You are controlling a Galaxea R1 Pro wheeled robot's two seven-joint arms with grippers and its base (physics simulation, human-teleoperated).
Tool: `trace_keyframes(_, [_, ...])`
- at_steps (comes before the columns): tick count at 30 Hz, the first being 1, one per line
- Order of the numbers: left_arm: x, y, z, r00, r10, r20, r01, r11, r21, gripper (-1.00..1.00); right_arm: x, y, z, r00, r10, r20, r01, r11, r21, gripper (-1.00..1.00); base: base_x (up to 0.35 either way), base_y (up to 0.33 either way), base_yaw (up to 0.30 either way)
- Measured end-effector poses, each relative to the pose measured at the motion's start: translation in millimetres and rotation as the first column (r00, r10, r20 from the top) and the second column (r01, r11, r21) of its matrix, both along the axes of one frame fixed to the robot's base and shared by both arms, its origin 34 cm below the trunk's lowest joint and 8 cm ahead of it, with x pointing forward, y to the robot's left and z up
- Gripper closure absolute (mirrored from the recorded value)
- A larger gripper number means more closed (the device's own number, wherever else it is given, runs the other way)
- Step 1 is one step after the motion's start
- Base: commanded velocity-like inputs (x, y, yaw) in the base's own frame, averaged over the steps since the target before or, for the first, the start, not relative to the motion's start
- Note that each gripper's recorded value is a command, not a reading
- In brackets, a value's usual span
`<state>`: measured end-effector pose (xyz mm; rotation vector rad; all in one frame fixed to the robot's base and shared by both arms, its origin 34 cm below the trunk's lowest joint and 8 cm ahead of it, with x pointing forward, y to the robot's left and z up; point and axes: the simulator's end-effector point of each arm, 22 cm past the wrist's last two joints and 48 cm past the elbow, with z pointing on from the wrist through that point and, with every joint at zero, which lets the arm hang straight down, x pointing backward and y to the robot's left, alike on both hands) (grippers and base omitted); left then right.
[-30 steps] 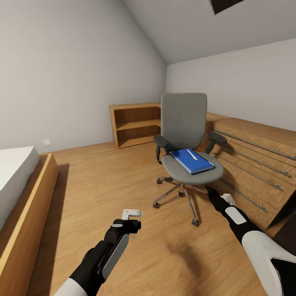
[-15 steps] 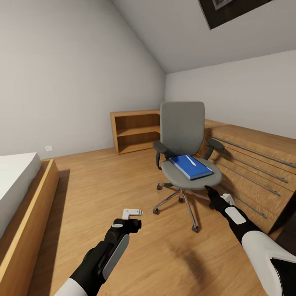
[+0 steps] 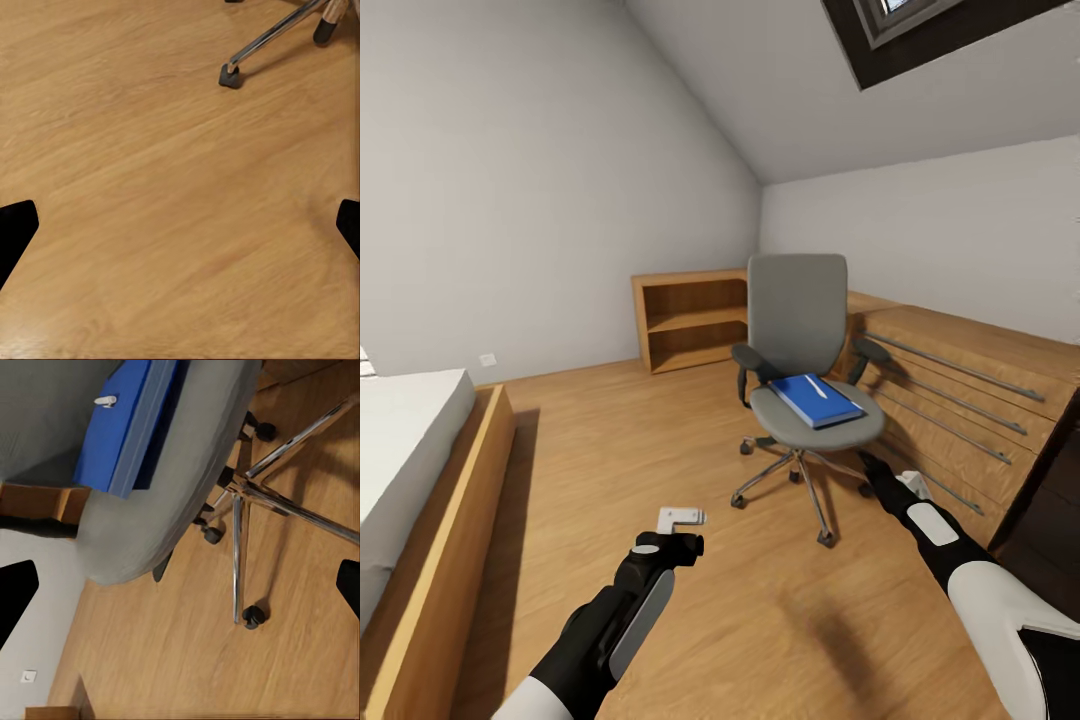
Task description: In the bedroom, organize the workspace by keeping the computer under the desk, ensuring the monitor is on the desk, placing the keyboard on the desk next to the monitor, placing the mouse on the desk next to the keyboard, moving the folder from the swivel chair onto the desk next to the mouse, stacking the notebook on top of the folder with the pen on top of the notebook, and positioning the swivel chair next to the desk.
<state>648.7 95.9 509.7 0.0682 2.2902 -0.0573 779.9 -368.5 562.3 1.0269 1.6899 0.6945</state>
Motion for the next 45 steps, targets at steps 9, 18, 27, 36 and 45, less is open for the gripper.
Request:
trace_keyframes(9, [-3,7,-1,0.999,0.009,-0.048,-0.008,1.0,0.019,-1.0,5,6,17,1.0,0.01,-0.013,-0.011,1.0,-0.025,-1.0,-0.134,0.0,0.0])
trace_keyframes(18, [-7,14,-4,0.995,0.018,-0.097,-0.014,0.999,0.04,-1.0,12,20,35,1.0,0.019,-0.011,-0.021,0.992,-0.128,-1.0,-0.018,0.0,0.0])
trace_keyframes(27, [-6,19,6,0.993,0.028,-0.117,-0.023,0.999,0.045,-1.0,-10,59,3,0.991,0.095,-0.098,-0.119,0.953,-0.277,-1.0,-0.001,0.0,0.0])
trace_keyframes(36, [-27,47,-38,0.982,0.1,-0.162,-0.086,0.992,0.092,-1.0,-65,83,-43,0.979,0.119,-0.163,-0.186,0.843,-0.504,-1.0,0.0,0.0,0.0])
trace_keyframes(45, [-53,77,-68,0.972,0.179,-0.153,-0.159,0.978,0.134,-1.0,-160,75,-109,0.941,0.054,-0.334,-0.269,0.719,-0.641,-1.0,0.0,0.0,0.0])
